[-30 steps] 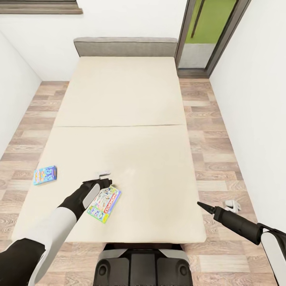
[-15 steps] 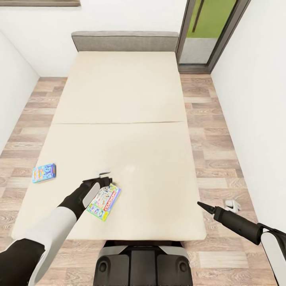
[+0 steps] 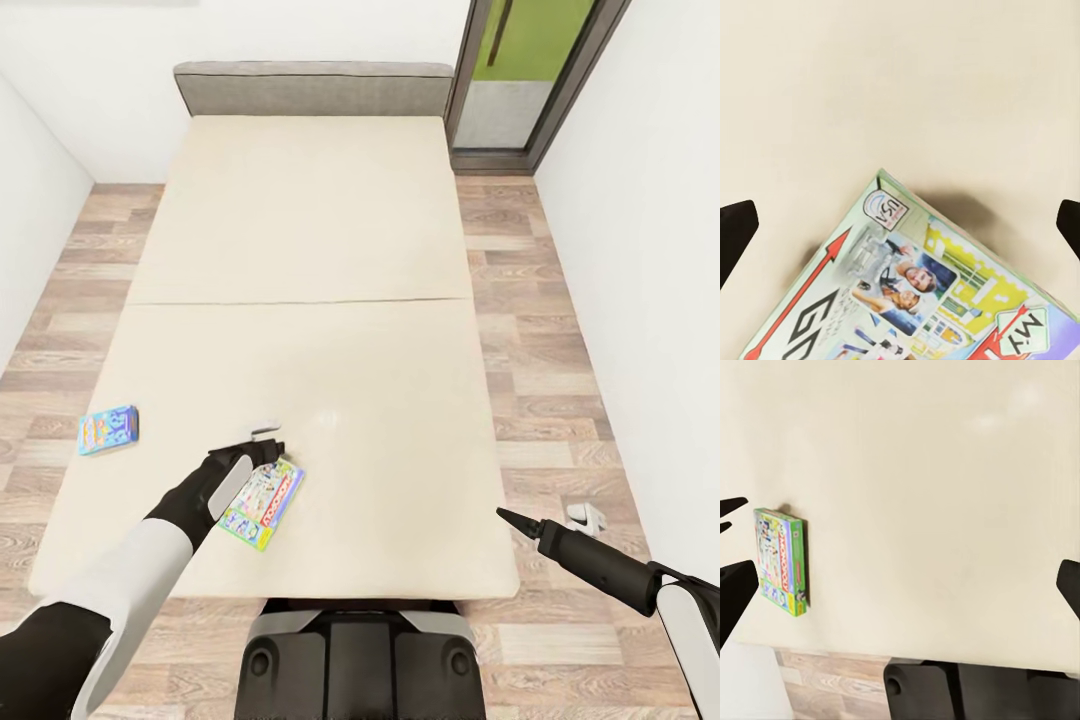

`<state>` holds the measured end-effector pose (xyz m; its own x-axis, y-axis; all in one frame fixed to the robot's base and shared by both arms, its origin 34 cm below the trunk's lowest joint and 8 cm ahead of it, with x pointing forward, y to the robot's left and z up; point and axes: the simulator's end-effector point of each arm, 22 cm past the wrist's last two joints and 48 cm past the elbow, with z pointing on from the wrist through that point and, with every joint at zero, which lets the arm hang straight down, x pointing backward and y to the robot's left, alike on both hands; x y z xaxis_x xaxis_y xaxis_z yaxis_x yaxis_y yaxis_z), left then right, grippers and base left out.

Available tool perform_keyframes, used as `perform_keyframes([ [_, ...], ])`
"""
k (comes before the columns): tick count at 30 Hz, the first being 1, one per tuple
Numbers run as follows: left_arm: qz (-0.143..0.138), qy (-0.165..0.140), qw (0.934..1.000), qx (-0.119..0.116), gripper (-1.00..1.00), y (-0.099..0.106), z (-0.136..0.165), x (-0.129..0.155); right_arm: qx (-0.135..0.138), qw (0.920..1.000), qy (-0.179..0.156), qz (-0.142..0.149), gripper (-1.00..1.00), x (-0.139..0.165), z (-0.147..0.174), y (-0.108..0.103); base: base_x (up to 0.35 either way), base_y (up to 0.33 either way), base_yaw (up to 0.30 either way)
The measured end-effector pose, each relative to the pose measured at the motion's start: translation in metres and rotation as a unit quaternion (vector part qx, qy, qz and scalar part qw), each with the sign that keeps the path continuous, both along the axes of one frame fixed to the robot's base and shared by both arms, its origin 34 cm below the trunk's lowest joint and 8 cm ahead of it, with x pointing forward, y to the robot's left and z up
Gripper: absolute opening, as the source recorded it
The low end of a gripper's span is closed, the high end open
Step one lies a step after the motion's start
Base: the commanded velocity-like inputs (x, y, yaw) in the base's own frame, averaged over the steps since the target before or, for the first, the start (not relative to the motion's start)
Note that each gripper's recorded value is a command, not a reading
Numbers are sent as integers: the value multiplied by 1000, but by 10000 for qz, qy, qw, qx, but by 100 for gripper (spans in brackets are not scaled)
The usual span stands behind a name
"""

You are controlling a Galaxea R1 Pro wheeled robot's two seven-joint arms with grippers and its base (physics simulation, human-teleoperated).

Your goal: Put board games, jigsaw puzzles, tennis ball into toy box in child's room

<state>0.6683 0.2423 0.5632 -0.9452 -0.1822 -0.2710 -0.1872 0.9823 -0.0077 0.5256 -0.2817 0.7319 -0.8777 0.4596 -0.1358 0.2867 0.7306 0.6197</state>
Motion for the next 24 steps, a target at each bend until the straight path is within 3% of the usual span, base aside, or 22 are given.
perform_keyframes([
  [24,-7,180,9998,-2,100,0,-21,-16,1,9998,197,0,100,-11,-16,0,0,0,0],
])
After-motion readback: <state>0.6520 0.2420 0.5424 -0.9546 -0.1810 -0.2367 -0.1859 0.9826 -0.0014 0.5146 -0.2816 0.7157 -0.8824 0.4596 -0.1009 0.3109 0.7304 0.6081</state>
